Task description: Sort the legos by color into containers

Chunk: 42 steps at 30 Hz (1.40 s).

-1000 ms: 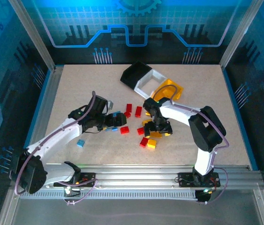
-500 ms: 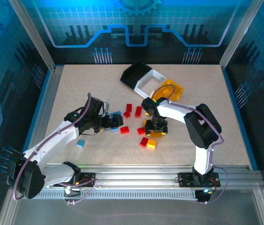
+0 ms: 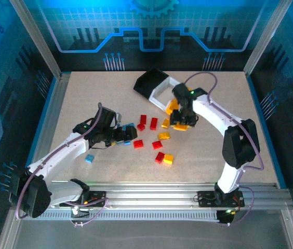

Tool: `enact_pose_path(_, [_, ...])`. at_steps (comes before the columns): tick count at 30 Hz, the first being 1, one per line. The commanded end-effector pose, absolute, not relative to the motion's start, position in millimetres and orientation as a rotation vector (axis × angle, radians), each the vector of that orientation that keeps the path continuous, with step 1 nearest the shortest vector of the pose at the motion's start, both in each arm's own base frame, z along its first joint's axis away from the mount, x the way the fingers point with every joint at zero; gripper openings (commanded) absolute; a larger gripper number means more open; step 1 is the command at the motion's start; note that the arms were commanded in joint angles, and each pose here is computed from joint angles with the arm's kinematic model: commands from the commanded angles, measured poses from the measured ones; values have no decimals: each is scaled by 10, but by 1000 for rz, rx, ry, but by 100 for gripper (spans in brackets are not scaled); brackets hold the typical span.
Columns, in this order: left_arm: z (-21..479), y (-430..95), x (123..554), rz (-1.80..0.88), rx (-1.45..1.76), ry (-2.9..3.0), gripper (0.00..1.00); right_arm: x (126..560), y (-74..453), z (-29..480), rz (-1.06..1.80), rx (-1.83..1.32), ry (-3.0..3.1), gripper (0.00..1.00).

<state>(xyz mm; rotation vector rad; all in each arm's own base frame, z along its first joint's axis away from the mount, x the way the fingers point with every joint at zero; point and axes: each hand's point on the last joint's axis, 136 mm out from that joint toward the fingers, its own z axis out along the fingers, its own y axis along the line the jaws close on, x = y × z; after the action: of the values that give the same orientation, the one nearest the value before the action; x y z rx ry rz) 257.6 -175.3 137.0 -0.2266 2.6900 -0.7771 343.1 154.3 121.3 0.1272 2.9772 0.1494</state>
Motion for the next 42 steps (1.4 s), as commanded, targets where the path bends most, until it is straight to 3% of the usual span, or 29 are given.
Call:
enact_pose_path(1, [1368,-1751,2529,-792,-235,2709,99,3785,1325,1308,101,129,2967,58])
enact_pose_path(10, [1372,-1649,2335,-753,-237,2737,99,4704,1139,1185,107,202,2932,64])
enact_pose_path(18, [1368,-1598,2327,-706,-221,2747,99,4816,1081,1358,93,190,2892,83])
enact_pose_path(23, [1301,-1651,2418,-727,-250,2736,99,4345,1113,1621,85,145,2890,86])
enact_pose_path(30, [1172,-1745,2551,-784,-310,2723,99,2710,1720,1158,195,-121,3094,87])
enact_pose_path(33, [1158,-1782,2582,-799,-312,2728,99,2207,1848,917,196,-137,3149,87])
enact_pose_path(42, [1246,-1782,2571,-807,-312,2716,99,1887,1951,570,131,-295,3162,83])
